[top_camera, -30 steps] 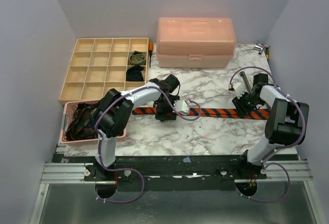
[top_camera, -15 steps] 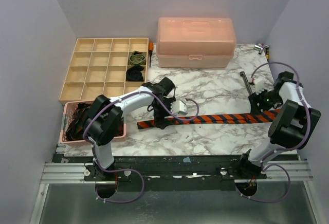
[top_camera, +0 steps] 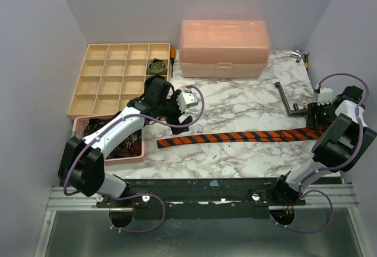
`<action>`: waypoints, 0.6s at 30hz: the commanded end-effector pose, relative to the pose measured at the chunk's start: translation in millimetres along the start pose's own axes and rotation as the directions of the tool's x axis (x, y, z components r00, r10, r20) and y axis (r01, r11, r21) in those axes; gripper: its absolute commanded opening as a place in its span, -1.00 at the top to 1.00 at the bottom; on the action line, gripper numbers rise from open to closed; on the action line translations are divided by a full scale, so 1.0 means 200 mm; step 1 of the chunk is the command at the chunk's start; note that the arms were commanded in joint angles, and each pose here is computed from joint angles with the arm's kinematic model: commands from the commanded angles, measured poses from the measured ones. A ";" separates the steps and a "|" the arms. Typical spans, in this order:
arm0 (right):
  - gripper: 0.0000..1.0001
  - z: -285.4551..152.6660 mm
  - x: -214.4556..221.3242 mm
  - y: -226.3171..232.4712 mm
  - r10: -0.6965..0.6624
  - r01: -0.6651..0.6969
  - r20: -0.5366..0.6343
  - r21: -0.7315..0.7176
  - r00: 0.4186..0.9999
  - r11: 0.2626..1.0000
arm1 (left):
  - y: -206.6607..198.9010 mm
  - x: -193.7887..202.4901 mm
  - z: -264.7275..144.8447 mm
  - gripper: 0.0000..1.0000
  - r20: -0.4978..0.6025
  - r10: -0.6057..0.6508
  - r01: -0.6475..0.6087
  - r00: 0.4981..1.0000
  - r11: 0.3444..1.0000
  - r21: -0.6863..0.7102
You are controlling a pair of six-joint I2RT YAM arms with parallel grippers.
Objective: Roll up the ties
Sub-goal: Flatten out the tie at the center of the board.
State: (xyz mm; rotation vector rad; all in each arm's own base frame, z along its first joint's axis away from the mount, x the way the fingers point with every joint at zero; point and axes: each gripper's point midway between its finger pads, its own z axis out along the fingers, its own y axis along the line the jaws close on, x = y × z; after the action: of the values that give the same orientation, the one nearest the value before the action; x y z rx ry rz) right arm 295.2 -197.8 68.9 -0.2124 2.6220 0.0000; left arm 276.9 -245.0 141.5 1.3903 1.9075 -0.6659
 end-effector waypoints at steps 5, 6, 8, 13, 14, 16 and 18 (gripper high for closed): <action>-0.16 0.27 0.19 -0.07 0.069 -0.066 -0.096 0.031 0.993 0.997 | 0.08 -0.21 -0.15 -0.97 0.229 -0.074 0.107 0.971 0.985 -0.134; -0.16 0.29 0.22 -0.06 0.066 -0.064 -0.110 0.022 0.992 0.998 | 0.08 -0.21 -0.17 -0.97 0.245 -0.079 0.115 0.966 0.983 -0.140; -0.14 0.32 0.27 -0.03 0.065 -0.066 -0.130 0.004 0.989 0.998 | 0.08 -0.22 -0.19 -0.97 0.276 -0.091 0.137 0.957 0.979 -0.151; 0.19 0.35 0.35 0.05 0.056 -0.065 -0.169 -0.051 0.984 0.997 | 0.06 -0.27 -0.25 -0.97 0.391 -0.093 0.157 0.916 0.978 -0.136; 0.34 0.34 0.35 0.06 0.054 -0.065 -0.173 -0.061 0.983 0.996 | 0.06 -0.27 -0.25 -0.97 0.406 -0.095 0.162 0.909 0.978 -0.132; 0.59 0.31 0.33 0.07 0.044 -0.056 -0.167 -0.069 0.985 0.996 | 0.05 -0.28 -0.26 -0.97 0.415 -0.097 0.159 0.905 0.980 -0.119; 0.81 0.27 0.30 0.07 0.038 -0.049 -0.150 -0.076 0.988 0.996 | 0.06 -0.28 -0.27 -0.97 0.419 -0.109 0.171 0.902 0.979 -0.115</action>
State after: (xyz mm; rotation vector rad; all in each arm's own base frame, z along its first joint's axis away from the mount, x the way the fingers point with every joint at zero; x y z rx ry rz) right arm 301.2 -206.7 16.1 -0.1683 2.6572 0.0137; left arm 286.9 -230.0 194.8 0.9721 1.7707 -0.7228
